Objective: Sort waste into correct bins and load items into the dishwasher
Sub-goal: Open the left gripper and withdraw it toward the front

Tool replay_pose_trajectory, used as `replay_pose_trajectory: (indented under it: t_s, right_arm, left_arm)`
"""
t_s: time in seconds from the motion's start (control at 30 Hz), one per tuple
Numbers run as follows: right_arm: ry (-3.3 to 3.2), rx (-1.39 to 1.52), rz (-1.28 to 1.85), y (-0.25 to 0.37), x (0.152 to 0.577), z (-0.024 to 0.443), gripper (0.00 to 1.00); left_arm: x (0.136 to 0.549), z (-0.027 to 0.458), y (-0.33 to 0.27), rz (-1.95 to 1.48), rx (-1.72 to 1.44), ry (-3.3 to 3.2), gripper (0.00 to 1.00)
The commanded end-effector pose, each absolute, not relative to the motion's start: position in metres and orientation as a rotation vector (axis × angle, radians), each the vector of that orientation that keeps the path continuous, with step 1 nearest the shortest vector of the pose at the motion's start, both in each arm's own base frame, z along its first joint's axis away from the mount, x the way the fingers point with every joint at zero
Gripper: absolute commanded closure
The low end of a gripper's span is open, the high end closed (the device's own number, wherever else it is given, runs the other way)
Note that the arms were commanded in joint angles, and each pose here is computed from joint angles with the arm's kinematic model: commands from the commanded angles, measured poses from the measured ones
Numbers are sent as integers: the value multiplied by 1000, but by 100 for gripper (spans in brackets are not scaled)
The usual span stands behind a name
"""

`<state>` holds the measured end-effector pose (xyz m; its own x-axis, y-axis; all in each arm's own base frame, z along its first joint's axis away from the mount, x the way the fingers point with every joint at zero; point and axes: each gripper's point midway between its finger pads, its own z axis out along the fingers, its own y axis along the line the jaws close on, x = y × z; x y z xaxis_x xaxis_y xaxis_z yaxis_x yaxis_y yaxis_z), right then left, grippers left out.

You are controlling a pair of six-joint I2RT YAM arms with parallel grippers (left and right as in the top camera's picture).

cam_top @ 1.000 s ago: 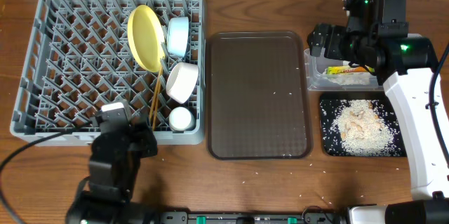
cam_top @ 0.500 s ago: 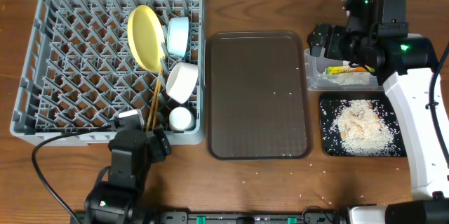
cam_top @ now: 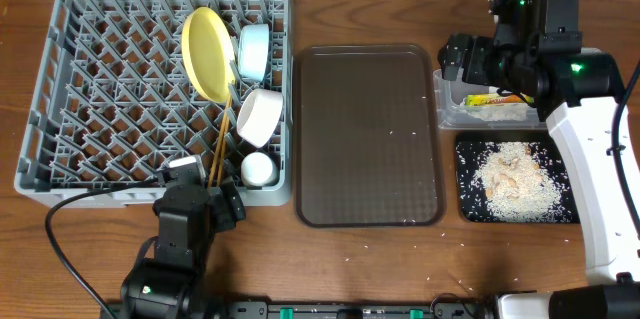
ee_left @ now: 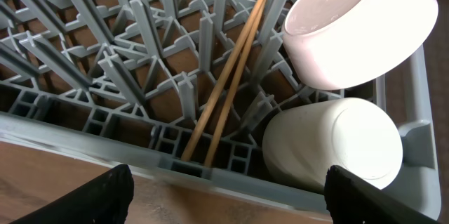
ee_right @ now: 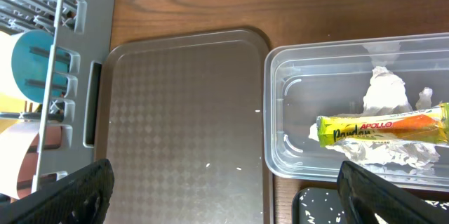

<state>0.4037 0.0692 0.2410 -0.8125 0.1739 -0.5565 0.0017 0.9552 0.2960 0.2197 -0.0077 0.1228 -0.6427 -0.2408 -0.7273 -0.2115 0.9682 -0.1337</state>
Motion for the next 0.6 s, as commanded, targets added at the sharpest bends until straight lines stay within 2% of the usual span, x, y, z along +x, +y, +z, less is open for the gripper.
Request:
replay_pose_trajectory:
  t_s: [0.0,0.4,0.57]
  right_arm:
    - [2488,108,376,72,405,244,1]
    - [2509,110,371,71,401,241,1]
    - [2475,90,257,58,405,244,1]
  left_arm:
    - [220,123,-9,-50,-314,2288,12]
    - [220,123,-9,-50,-314,2288,12]
    - [220,123,-9,-50,-314,2288,12]
